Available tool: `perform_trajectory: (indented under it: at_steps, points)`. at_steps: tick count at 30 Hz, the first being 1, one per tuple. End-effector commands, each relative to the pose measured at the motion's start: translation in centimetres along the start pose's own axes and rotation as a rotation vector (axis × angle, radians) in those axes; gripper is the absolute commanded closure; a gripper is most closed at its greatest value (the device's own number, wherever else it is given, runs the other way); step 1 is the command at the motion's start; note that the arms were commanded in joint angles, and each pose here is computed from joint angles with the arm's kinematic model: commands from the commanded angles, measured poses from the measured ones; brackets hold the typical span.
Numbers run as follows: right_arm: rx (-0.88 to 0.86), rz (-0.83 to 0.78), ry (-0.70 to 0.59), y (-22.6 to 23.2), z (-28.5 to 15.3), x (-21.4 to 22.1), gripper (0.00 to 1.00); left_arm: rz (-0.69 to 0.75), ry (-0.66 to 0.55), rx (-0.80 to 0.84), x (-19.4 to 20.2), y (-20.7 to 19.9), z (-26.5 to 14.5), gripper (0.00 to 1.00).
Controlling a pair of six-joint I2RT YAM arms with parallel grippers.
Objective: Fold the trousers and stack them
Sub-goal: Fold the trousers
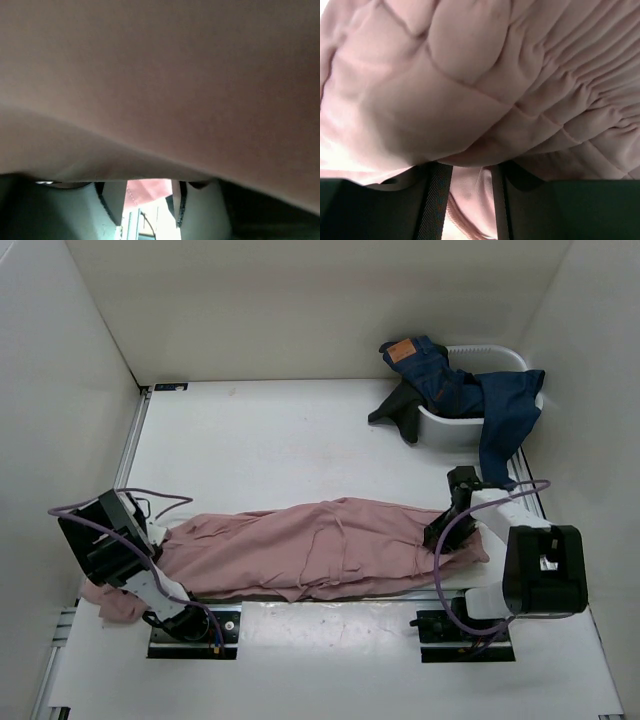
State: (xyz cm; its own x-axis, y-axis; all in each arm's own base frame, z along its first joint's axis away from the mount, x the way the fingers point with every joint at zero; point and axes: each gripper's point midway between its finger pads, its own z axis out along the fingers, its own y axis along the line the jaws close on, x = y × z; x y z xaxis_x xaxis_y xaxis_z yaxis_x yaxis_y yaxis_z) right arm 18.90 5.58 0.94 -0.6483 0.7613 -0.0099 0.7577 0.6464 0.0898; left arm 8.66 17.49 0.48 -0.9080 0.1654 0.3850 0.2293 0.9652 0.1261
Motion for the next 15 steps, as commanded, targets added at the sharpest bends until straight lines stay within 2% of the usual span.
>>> perform_trajectory:
  at_steps: [1, 3, 7, 11, 14, 15]
  points:
    - [0.077, 0.038, -0.051, -0.5, 2.5, -2.0, 0.60, -0.125, -0.188, -0.058, -6.2, 3.1, -0.1, 0.54]
    - [0.127, 0.027, -0.157, -0.2, 2.2, -5.1, 0.60, -0.140, -0.229, -0.059, -8.0, 3.8, -0.9, 0.54]
    - [0.078, -0.014, -0.334, 5.6, -1.2, -13.3, 0.60, -0.131, -0.335, -0.070, -13.3, 4.5, -3.8, 0.54]
    - [0.043, -0.023, -0.411, 8.5, -4.2, -18.2, 0.60, -0.128, -0.405, -0.086, -17.7, 5.9, -7.2, 0.53]
    - [-0.010, -0.053, -0.389, 9.7, -5.0, -18.5, 0.60, -0.125, -0.398, -0.051, -18.6, 5.4, -7.5, 0.53]
    - [-0.023, -0.066, -0.369, 10.0, -5.2, -18.2, 0.57, -0.125, -0.398, -0.050, -18.6, 5.4, -7.5, 0.53]
